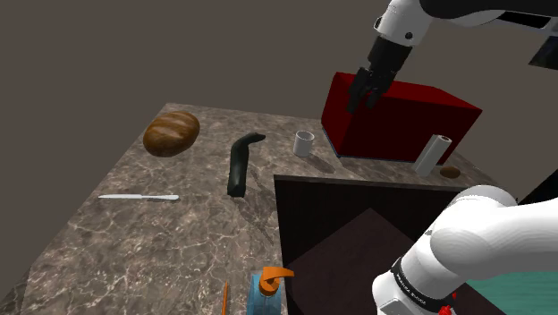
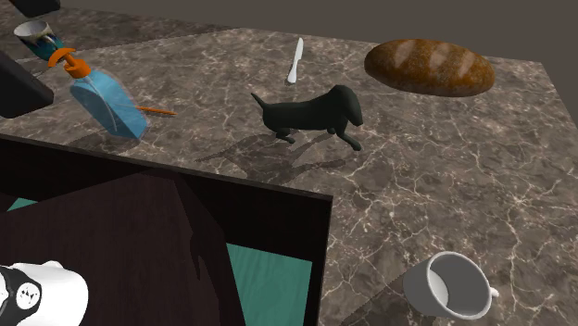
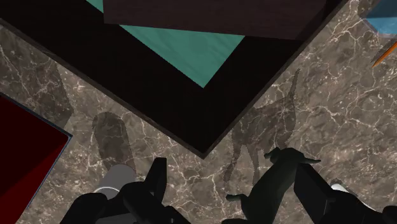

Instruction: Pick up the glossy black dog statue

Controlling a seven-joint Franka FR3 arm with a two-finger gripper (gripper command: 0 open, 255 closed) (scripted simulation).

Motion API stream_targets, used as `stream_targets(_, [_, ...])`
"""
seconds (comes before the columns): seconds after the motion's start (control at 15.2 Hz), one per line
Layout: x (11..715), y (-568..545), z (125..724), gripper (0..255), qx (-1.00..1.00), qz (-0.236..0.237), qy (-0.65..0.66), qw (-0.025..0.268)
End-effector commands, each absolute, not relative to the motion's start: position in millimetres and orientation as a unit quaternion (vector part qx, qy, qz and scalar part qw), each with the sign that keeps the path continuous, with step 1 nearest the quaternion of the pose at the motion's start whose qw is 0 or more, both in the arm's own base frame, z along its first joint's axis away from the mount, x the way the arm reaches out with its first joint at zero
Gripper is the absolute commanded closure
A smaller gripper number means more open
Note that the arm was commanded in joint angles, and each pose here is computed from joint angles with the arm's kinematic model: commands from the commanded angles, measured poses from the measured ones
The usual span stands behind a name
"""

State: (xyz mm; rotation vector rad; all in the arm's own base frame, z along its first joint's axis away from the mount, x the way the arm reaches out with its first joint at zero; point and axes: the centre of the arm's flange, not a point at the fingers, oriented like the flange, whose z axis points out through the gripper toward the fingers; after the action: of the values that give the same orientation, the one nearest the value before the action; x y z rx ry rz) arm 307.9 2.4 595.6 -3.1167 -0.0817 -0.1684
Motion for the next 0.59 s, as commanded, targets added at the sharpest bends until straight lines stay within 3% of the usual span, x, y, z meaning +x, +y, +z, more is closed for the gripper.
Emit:
stream_targets(0.0, [308,2,596,0,-0.998,-0.054,-0.026,0.01])
stream_targets(0.53, [355,75,525,0,-0.999,-0.042,0.01,-0.012])
